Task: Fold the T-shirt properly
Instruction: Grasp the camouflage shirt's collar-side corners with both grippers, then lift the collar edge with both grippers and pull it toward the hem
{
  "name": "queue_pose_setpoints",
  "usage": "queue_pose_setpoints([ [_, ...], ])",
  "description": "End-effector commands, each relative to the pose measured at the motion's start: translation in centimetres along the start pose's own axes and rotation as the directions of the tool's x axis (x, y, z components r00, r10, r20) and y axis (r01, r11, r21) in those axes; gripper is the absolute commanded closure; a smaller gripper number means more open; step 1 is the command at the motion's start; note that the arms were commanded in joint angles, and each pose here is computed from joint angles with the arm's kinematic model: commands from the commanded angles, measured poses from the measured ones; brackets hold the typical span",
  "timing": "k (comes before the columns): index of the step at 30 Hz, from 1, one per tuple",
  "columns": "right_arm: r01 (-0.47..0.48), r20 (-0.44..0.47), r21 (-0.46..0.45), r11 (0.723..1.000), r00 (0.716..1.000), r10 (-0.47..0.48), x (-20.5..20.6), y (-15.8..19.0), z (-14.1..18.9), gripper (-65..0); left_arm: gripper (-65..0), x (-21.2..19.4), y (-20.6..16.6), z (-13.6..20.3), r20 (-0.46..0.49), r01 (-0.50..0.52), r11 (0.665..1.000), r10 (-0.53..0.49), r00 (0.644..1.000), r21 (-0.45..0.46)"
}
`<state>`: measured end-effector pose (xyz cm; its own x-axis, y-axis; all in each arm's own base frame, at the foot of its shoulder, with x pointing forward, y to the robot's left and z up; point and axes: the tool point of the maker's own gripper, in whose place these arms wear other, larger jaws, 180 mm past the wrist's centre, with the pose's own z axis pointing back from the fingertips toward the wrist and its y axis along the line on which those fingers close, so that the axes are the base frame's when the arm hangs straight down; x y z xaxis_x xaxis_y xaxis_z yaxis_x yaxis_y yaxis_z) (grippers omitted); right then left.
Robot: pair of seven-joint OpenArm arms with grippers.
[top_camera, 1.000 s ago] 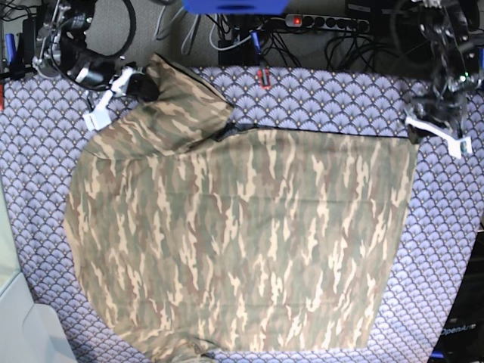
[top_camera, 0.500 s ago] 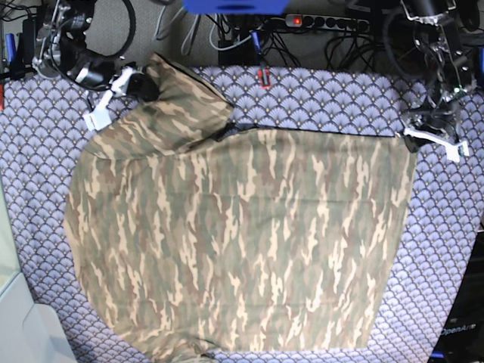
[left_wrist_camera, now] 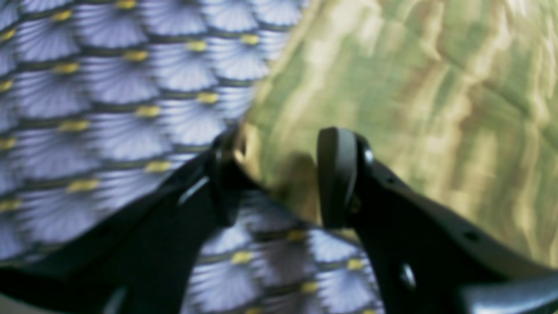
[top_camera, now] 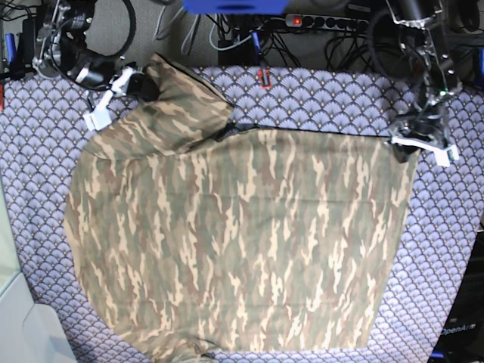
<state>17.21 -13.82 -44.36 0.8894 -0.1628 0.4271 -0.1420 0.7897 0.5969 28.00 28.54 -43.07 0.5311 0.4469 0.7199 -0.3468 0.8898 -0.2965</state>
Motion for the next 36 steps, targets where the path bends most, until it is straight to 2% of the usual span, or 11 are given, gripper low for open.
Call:
queue_pose_setpoints([
  [1,-0.004,-0.158,-0.075,0.997,0.987,-0.008,-3.41,-1.46,0.28,0.0,-27.4,-1.90,0.08,0.12,-0.079,-0.004,1.000,0.004,0.997,0.000],
  [6,-0.004,-0.156,-0.075,0.997,0.988,-0.008,-3.38,-1.46,0.28,0.0,-25.9,-1.85,-0.12,0.03,-0.078,-0.009,1.000,0.009,0.997,-0.006],
  [9,-0.004,-0.155,-0.075,0.997,0.988,-0.008,-3.35,-1.46,0.27,0.0,-15.1,-1.54,-0.28,0.09,-0.070,-0.007,1.000,0.006,0.998,-0.010],
  [11,-0.004,-0.155,-0.075,0.997,0.988,-0.008,-3.35,-1.46,0.27,0.0,-3.6,-1.49,-0.19,0.11,-0.068,-0.009,1.000,0.008,0.998,-0.008],
  [12,-0.004,-0.155,-0.075,0.997,0.988,-0.008,-3.35,-1.46,0.27,0.0,0.0,-1.47,-0.14,0.12,-0.067,-0.009,1.000,0.009,0.998,-0.006],
  [14,-0.003,-0.156,-0.075,0.997,0.988,-0.009,-3.39,-1.47,0.26,0.0,-1.5,-1.60,-0.07,0.17,-0.070,-0.009,1.000,0.009,0.998,-0.005],
  [21,0.002,-0.151,-0.077,0.997,0.988,-0.014,-3.37,-1.51,0.30,0.0,-0.6,-1.49,0.32,0.26,-0.071,0.003,1.000,-0.002,0.997,0.003],
  [25,0.002,-0.153,-0.073,0.997,0.988,-0.013,-3.42,-1.38,0.20,-4.4,-0.6,-1.52,0.42,0.30,-0.072,0.005,1.000,-0.005,0.997,0.005],
  [28,-0.001,-0.152,-0.072,0.997,0.988,-0.010,-3.36,-1.32,0.16,-4.7,-0.6,-1.90,0.42,0.33,-0.093,0.005,1.000,-0.005,0.996,0.005],
  [31,-0.039,-0.182,-0.059,0.997,0.983,0.027,-3.44,-1.03,-0.01,-0.5,-0.6,-2.17,0.36,0.35,-0.112,0.006,1.000,-0.005,0.994,0.004],
  [36,-0.121,-0.231,-0.078,0.990,0.968,0.100,-3.51,-1.57,0.08,0.0,-0.6,-1.34,0.68,0.54,-0.101,0.030,1.000,-0.029,0.994,0.006],
])
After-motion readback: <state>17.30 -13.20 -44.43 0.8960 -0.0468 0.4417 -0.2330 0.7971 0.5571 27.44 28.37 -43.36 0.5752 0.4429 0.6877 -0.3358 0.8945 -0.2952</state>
